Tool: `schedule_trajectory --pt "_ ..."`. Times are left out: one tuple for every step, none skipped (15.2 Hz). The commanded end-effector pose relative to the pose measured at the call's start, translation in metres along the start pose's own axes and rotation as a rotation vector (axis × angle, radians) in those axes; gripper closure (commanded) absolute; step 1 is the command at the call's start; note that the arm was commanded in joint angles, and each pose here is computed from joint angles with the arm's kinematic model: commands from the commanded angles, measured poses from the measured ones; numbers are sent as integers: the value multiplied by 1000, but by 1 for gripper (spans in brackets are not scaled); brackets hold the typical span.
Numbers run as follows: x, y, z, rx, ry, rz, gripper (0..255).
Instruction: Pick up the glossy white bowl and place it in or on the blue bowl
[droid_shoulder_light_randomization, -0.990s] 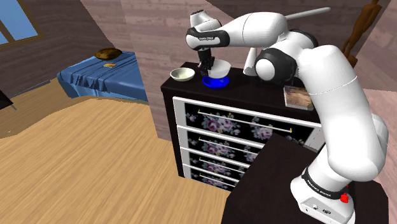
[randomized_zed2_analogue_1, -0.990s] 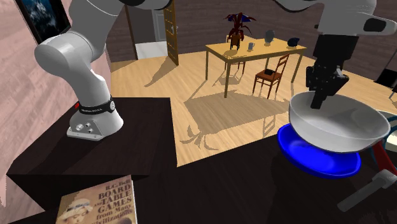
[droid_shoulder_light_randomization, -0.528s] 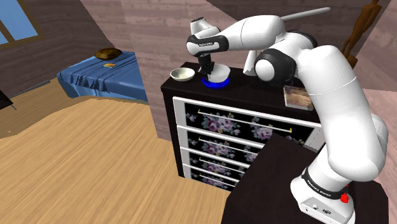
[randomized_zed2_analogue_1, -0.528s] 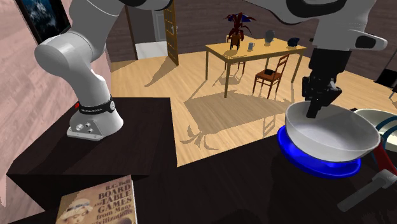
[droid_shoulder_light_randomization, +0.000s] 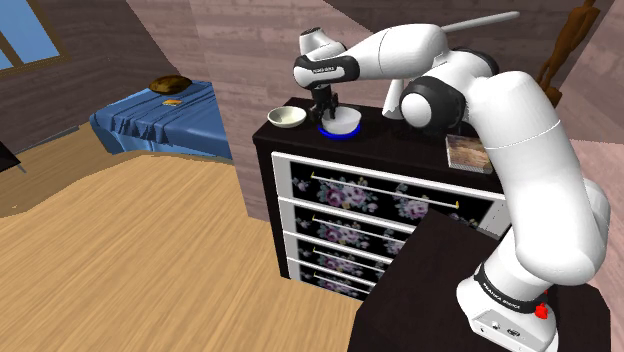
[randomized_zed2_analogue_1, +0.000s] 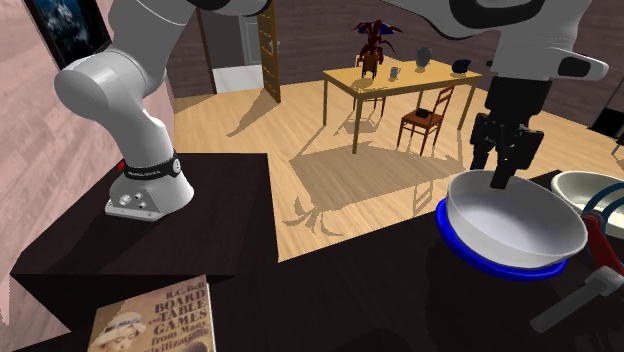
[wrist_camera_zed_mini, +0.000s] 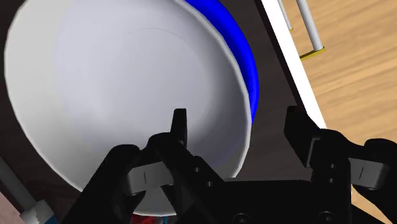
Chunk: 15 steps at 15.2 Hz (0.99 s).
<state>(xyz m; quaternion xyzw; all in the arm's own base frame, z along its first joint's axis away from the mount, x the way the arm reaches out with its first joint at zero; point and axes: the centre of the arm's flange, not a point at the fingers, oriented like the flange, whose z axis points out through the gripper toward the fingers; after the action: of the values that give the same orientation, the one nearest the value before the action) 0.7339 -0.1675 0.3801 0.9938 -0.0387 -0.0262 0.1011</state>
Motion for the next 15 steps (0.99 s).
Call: schedule_trajectory --pt "0 0 0 0 0 0 0" --pt "0 0 0 0 0 0 0" --pt "0 0 0 0 0 0 0" --pt "0 0 0 0 0 0 0" --pt "0 0 -13 0 0 0 0" --pt "0 0 -26 0 0 0 0" --pt "0 0 -40 0 0 0 0" --pt "0 0 -50 0 0 0 0" --pt "0 0 -50 0 0 0 0" --pt "0 0 -50 0 0 0 0" --pt "0 0 -50 0 0 0 0" --pt "0 0 -50 0 0 0 0" --pt "0 0 -50 0 0 0 0" --pt "0 0 -50 0 0 0 0" --pt "0 0 -50 0 0 0 0"
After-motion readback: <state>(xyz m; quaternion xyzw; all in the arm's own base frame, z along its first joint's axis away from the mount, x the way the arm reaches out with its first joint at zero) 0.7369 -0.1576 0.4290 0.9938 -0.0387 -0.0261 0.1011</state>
